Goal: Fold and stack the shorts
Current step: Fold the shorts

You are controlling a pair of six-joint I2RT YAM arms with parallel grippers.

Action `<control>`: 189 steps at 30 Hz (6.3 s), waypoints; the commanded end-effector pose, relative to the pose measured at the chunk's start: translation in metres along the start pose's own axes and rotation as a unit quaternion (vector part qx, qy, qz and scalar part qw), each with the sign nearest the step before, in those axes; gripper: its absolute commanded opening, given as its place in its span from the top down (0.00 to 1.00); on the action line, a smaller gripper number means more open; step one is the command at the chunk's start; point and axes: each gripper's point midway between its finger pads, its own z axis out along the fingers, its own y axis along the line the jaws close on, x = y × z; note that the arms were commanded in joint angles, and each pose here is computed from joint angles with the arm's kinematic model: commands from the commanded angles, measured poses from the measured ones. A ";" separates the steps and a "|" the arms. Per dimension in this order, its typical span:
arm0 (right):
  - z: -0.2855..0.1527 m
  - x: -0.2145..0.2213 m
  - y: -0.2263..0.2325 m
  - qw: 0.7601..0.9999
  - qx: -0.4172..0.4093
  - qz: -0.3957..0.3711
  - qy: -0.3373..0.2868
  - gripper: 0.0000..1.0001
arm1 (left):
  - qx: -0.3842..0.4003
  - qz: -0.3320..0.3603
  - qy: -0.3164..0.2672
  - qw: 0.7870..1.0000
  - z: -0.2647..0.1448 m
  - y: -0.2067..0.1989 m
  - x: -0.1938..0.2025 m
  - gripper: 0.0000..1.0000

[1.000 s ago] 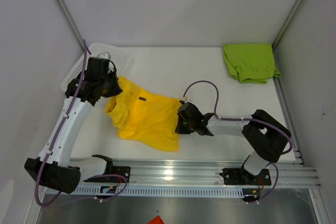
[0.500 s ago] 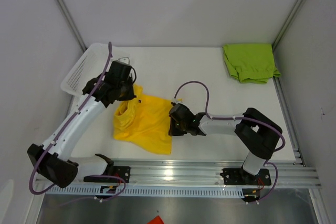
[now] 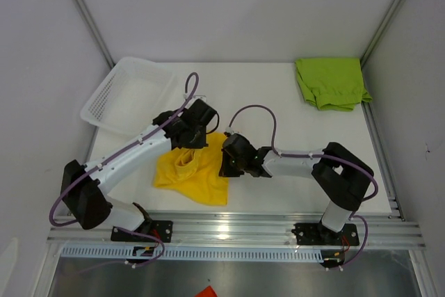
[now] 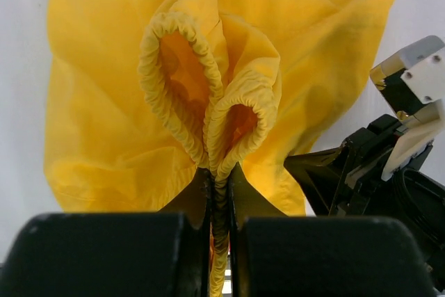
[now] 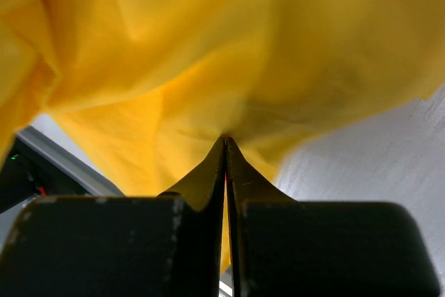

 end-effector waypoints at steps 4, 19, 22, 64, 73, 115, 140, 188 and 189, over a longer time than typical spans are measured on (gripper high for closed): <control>-0.015 -0.011 0.017 0.999 -0.028 0.011 -0.027 0.99 | 0.006 -0.064 -0.005 0.998 0.012 -0.022 0.001 0.99; -0.055 -0.022 -0.027 0.995 0.019 0.044 -0.086 0.98 | 0.051 -0.111 0.005 0.992 0.043 -0.046 0.019 1.00; -0.056 -0.022 -0.046 0.994 0.029 0.061 -0.089 0.98 | 0.060 -0.116 0.010 0.991 0.045 -0.051 0.021 1.00; 0.010 -0.027 -0.044 0.997 0.002 0.068 -0.048 1.00 | 0.060 -0.060 -0.045 0.995 -0.034 -0.050 -0.025 1.00; 0.001 -0.024 -0.041 0.997 0.007 0.066 -0.045 1.00 | 0.066 -0.052 -0.023 0.996 -0.004 -0.078 -0.008 1.00; -0.131 -0.055 -0.062 0.989 -0.032 0.081 -0.117 0.49 | 0.329 -0.087 -0.024 0.940 -0.025 -0.108 0.022 0.14; -0.086 -0.132 0.029 0.944 -0.282 0.136 -0.099 0.72 | 0.395 0.049 -0.043 0.916 -0.003 -0.144 0.118 0.17; -0.129 -0.079 -0.082 0.986 -0.100 0.108 -0.079 0.00 | 0.385 0.014 -0.084 0.919 -0.014 -0.110 0.051 0.15; -0.132 -0.070 -0.088 0.985 -0.098 0.114 -0.079 0.01 | 0.379 0.014 -0.085 0.921 -0.011 -0.111 0.049 0.15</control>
